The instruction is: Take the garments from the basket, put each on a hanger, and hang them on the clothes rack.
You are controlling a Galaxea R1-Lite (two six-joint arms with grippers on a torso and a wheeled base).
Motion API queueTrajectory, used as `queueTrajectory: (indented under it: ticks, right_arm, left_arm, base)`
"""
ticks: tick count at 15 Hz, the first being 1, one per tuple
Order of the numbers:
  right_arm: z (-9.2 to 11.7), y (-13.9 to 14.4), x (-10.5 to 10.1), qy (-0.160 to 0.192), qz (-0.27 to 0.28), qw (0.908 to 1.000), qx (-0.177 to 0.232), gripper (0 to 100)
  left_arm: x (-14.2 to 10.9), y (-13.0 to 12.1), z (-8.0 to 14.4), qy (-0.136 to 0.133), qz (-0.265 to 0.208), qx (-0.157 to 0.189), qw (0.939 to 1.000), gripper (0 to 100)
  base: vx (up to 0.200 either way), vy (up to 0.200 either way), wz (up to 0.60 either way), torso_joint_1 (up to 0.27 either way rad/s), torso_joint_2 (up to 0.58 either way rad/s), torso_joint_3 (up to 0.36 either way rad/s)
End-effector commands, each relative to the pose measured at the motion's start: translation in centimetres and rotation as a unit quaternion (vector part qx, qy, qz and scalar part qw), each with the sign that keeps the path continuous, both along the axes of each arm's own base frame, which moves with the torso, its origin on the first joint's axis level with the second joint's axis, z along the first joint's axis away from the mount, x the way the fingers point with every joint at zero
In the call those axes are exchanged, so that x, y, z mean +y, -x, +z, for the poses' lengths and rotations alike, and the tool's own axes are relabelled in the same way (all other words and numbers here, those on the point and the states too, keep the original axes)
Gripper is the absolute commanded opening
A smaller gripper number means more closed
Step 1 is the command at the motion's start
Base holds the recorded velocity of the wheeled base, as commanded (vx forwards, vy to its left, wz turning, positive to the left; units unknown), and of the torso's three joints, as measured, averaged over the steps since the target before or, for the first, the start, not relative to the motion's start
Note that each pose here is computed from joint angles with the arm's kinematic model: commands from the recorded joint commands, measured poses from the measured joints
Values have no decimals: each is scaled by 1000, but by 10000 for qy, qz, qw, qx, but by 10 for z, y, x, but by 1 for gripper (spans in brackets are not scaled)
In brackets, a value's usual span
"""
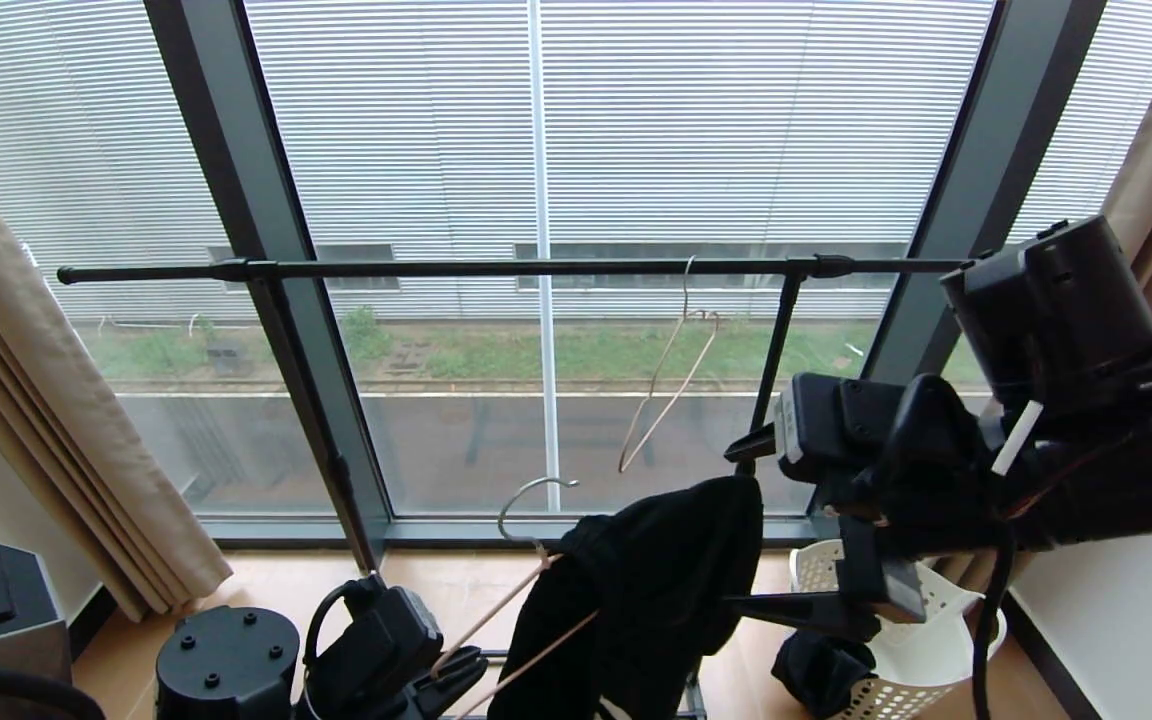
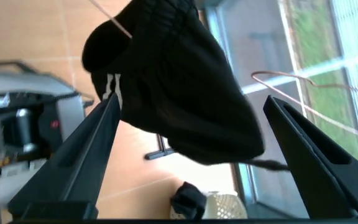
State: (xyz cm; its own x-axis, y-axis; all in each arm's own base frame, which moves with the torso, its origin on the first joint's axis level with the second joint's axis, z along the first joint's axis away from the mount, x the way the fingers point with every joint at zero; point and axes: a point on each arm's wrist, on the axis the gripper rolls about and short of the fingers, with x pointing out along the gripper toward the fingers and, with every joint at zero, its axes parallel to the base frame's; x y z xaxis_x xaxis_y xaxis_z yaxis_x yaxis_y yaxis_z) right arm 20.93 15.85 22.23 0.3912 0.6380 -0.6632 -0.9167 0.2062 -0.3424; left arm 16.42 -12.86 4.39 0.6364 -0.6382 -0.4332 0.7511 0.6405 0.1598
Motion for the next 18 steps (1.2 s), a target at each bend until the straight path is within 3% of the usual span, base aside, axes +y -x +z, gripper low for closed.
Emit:
queueTrajectory:
  ticks: [1,3,7,18]
  right_arm:
    - [11,-21,-17,69,213,9997,98,100]
    - [10,-36,-19,-6,565,9965,618,100]
    - [-13,-57,-6,86,783,9908,1101,100]
    - [-41,-57,17,319,1074,9822,1508,100]
  left_arm:
    - [-1,1,-1,27,-129,34,9999,0]
    - [-2,1,-1,62,-288,55,9996,0]
    - [-5,4,-1,41,-563,13,9984,0]
    - [-11,9,-1,38,-747,12,9972,0]
  base:
    - [0,0,0,0,0,0]
    - [0,0,0,0,0,0]
    - [0,0,0,0,0,0]
    - [0,0,0,0,0,0]
